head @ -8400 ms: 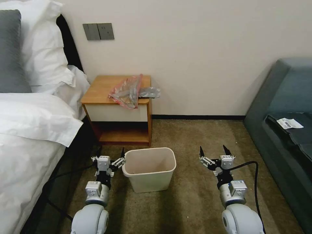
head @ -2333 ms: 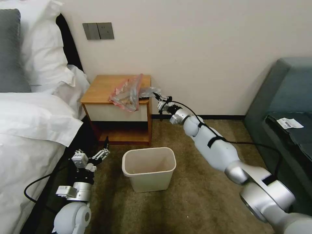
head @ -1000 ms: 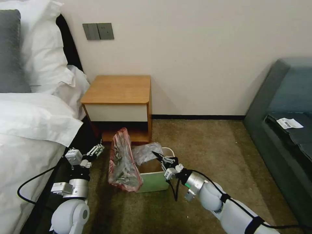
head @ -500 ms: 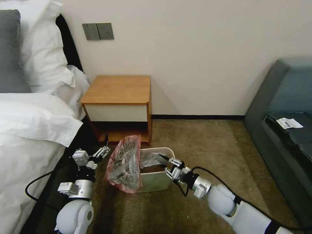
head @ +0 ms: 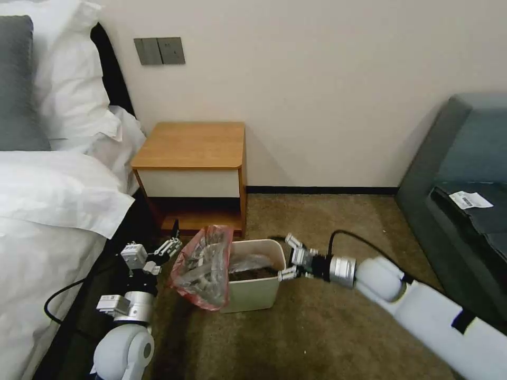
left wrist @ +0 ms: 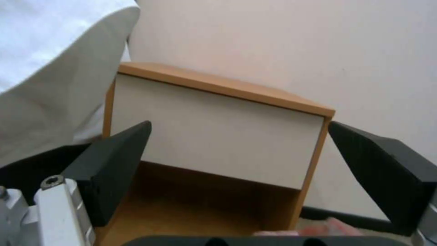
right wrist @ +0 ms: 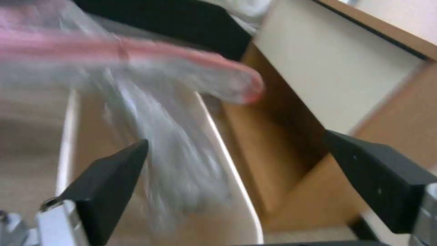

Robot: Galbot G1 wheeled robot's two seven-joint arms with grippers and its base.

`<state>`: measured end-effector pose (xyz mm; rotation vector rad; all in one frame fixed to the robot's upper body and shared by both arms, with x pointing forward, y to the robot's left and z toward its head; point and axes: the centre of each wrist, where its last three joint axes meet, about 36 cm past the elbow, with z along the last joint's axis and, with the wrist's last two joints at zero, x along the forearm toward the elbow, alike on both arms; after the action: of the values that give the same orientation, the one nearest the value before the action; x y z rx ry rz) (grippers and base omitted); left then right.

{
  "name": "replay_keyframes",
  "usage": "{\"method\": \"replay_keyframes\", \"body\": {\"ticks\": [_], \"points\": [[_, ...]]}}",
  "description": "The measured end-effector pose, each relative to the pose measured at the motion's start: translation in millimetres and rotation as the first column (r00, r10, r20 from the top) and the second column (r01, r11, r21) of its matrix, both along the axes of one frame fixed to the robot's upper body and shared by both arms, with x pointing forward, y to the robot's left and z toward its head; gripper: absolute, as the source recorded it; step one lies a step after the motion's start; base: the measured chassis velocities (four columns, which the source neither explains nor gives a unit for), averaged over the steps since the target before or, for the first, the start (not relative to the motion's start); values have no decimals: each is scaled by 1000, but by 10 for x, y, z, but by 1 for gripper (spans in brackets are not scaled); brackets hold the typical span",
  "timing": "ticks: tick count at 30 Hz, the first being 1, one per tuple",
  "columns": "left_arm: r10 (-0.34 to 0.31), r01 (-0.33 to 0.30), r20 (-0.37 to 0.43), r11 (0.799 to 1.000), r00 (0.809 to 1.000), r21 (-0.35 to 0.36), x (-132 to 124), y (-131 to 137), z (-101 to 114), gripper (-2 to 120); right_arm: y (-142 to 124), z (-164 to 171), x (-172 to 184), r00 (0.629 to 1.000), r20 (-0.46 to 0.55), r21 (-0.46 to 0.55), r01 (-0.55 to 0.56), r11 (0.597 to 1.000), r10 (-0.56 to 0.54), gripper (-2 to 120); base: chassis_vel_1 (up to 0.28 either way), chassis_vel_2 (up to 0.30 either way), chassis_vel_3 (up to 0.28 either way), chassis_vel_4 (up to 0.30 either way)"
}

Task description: Pick up the garbage bag from the table and place it over the trash can.

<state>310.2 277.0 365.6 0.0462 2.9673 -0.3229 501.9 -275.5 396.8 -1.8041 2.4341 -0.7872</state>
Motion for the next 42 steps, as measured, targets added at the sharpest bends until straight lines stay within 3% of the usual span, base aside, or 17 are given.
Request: {"method": "replay_keyframes", "body": {"ticks": [5,8,10,14,17,18,21,22,25,26,28,29,31,32,36,38,42], "points": [[-7,7,-22,1000,1000,-6,-41,-1,20,97,-201,370,292,978,-128,-23,-172,985,167,100,0,0,0,0],[-1,1,-41,1000,999,-15,-59,33,31,97,-398,577,455,915,-235,-85,-355,931,328,100,0,0,0,0],[0,-1,-56,1000,998,-24,-61,41,52,97,-472,566,457,895,-269,-84,-389,917,355,100,0,0,0,0],[-16,8,-102,997,995,-81,-75,-20,170,97,-531,498,389,893,-282,-17,-370,929,351,100,0,0,0,0],[-80,49,-158,980,984,-191,-129,-178,484,97,-502,490,275,946,-175,40,-270,962,273,100,0,0,0,0],[-80,49,-158,980,984,-191,-129,-178,484,97,-502,490,275,946,-175,40,-270,962,273,100,0,0,0,0],[-181,122,-178,945,967,-303,-161,-315,880,97,-344,365,102,984,-78,144,-146,979,158,100,0,0,0,0],[-181,122,-178,945,967,-303,-161,-315,880,97,-344,365,102,984,-78,144,-146,979,158,100,0,0,0,0],[-223,115,-351,946,909,-303,-178,-344,1106,95,-152,205,-96,998,-40,251,-33,968,44,100,0,0,0,0],[-223,115,-351,946,909,-303,-178,-344,1106,95,-152,205,-96,998,-40,251,-33,968,44,100,0,0,0,0],[-235,119,-426,952,874,-282,-172,-317,1091,93,-79,138,-190,1000,-29,296,16,955,-7,100,0,0,0,0],[-235,119,-426,952,874,-282,-172,-317,1091,93,-79,138,-190,1000,-29,296,16,955,-7,100,0,0,0,0],[-282,134,-495,941,822,-312,-134,-266,1017,93,-16,90,-256,999,-26,333,40,942,-33,100,0,0,0,0],[-282,134,-495,941,822,-312,-134,-266,1017,93,-16,90,-256,999,-26,333,40,942,-33,100,0,0,0,0],[-315,147,-532,931,786,-334,-105,-272,961,93,48,61,-304,999,-26,357,49,933,-42,100,0,0,0,0],[-348,151,-549,916,760,-372,-88,-267,867,95,94,9,-341,999,-26,375,45,926,-38,100,0,0,0,0],[-371,145,-556,902,744,-407,-65,-264,738,94,105,-63,-372,999,-34,377,40,925,-30,100,0,0,0,0]]}}
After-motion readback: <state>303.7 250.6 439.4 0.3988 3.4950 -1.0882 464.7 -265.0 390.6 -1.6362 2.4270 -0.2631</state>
